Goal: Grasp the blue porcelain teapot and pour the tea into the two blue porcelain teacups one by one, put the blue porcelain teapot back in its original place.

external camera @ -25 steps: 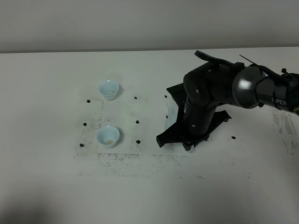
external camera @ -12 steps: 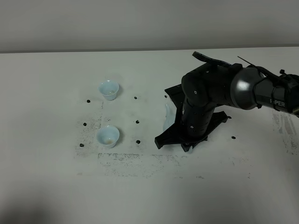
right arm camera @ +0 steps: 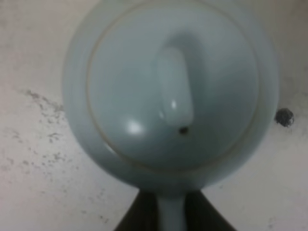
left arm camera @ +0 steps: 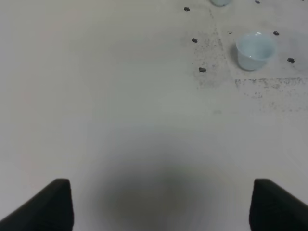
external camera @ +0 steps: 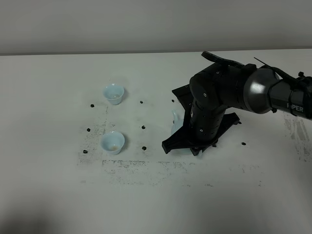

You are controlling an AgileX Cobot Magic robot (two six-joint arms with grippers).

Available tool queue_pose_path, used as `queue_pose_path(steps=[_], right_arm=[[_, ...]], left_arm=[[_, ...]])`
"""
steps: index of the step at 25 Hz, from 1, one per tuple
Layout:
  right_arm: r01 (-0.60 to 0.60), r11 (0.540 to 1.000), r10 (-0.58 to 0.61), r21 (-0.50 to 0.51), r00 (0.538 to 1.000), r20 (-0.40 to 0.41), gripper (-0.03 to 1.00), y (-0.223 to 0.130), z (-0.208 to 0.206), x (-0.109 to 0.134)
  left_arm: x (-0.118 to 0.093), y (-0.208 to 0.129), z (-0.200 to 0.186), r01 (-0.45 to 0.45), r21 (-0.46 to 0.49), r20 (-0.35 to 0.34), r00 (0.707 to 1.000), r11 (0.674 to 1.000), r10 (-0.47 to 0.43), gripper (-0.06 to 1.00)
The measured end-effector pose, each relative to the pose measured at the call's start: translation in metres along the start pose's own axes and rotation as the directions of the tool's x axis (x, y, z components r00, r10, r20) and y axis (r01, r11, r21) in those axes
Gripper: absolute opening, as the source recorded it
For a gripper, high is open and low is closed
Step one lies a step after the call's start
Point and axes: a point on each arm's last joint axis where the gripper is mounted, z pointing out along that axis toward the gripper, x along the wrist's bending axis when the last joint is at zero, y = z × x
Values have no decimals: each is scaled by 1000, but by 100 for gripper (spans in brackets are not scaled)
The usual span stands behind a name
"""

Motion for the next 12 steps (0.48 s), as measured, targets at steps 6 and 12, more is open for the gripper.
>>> queue_pose_path(steps=[6,12], right_arm=[[18,999,-17,-49,1000,15,8,2,-11,-2],[123,987,-119,-102,992,43,8,5,-19,-4]], left_arm=[[0,0,0,0,0,0,1000,1000,0,75],[0,0,0,0,0,0,1000,1000,0,75]])
